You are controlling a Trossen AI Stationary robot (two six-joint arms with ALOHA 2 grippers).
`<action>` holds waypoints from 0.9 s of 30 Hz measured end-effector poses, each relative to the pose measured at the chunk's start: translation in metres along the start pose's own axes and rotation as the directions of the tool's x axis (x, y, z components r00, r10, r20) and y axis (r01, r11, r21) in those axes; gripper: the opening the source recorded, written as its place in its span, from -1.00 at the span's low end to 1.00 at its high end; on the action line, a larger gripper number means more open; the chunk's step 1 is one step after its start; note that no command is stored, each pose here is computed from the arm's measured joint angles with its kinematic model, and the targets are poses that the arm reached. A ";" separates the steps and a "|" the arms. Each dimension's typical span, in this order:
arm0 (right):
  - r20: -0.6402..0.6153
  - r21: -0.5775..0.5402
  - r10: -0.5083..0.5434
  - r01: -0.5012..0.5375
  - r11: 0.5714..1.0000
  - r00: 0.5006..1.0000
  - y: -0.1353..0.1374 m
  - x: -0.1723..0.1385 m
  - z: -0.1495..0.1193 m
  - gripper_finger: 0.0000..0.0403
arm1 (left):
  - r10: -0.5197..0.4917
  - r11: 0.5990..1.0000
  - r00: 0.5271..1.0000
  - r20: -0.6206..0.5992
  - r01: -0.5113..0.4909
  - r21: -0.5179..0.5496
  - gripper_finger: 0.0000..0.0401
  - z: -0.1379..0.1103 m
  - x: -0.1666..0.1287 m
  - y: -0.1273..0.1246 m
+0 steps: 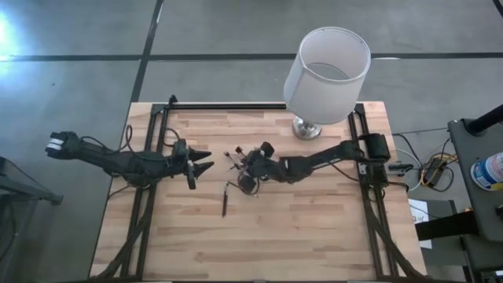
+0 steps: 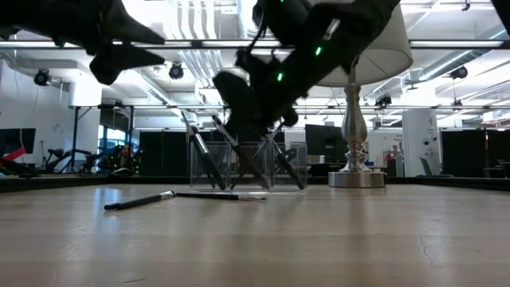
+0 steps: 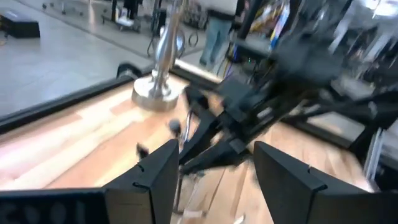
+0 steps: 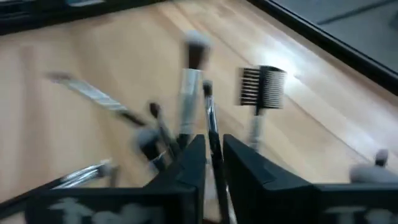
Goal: Put items in baskets/containers
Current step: Put the eyeshadow brush into the transparent organizer
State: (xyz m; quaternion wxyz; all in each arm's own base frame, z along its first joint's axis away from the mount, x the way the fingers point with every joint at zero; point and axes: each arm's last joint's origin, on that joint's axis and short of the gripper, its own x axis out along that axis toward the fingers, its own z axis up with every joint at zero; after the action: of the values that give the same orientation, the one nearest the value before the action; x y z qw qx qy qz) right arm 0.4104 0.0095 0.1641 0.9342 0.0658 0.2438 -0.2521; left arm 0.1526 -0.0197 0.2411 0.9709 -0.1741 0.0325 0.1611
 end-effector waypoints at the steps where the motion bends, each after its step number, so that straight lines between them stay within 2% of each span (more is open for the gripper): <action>1: 0.009 -0.010 0.009 -0.008 1.000 1.000 0.003 -0.004 0.003 -0.68 | -0.008 1.000 1.000 -0.023 0.008 -0.001 0.00 -0.002 0.000 0.000; 6: 0.033 -0.050 -0.030 0.032 0.998 0.999 0.010 -0.027 0.022 -0.44 | -0.033 0.998 0.991 -0.130 0.027 -0.052 0.00 -0.011 0.000 0.002; 9: -0.001 -0.082 -0.045 0.045 0.996 0.999 0.010 -0.044 0.036 -0.33 | -0.066 0.996 0.975 -0.213 0.052 -0.072 0.00 -0.018 0.000 0.003; 12: -0.069 -0.109 -0.040 0.032 0.994 0.997 0.011 -0.063 0.047 -0.26 | -0.094 0.994 0.933 -0.346 0.069 -0.082 0.00 -0.029 -0.001 0.005; 14: -0.151 -0.106 0.016 -0.032 0.994 0.988 0.015 -0.070 0.050 -0.23 | -0.098 0.992 0.887 -0.450 0.054 -0.111 0.00 -0.039 -0.001 0.007; 17: -0.311 -0.046 0.127 -0.148 0.988 0.942 0.025 -0.071 0.039 -0.23 | -0.105 0.990 0.823 -0.558 0.033 -0.138 0.00 -0.054 0.002 0.008; 19: -0.381 -0.004 0.155 -0.169 0.986 0.912 0.036 -0.066 0.025 -0.24 | -0.083 0.992 0.792 -0.605 0.009 -0.124 0.00 -0.063 0.005 0.009; 22: -0.427 -0.018 0.130 -0.152 0.988 0.895 0.051 -0.054 0.004 -0.28 | -0.044 0.995 0.776 -0.629 -0.020 -0.094 0.00 -0.069 0.010 0.010; 27: -0.454 -0.082 0.074 -0.124 0.989 0.888 0.065 -0.031 -0.016 -0.32 | -0.018 0.996 0.778 -0.627 -0.038 -0.076 0.00 -0.073 0.016 0.009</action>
State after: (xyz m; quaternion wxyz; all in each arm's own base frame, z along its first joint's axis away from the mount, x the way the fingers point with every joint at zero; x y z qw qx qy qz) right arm 0.4125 0.0832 0.1653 0.8664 0.0838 0.4626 -0.1683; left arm 0.1640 -0.0327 0.1674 0.8956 -0.2585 0.3478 0.1005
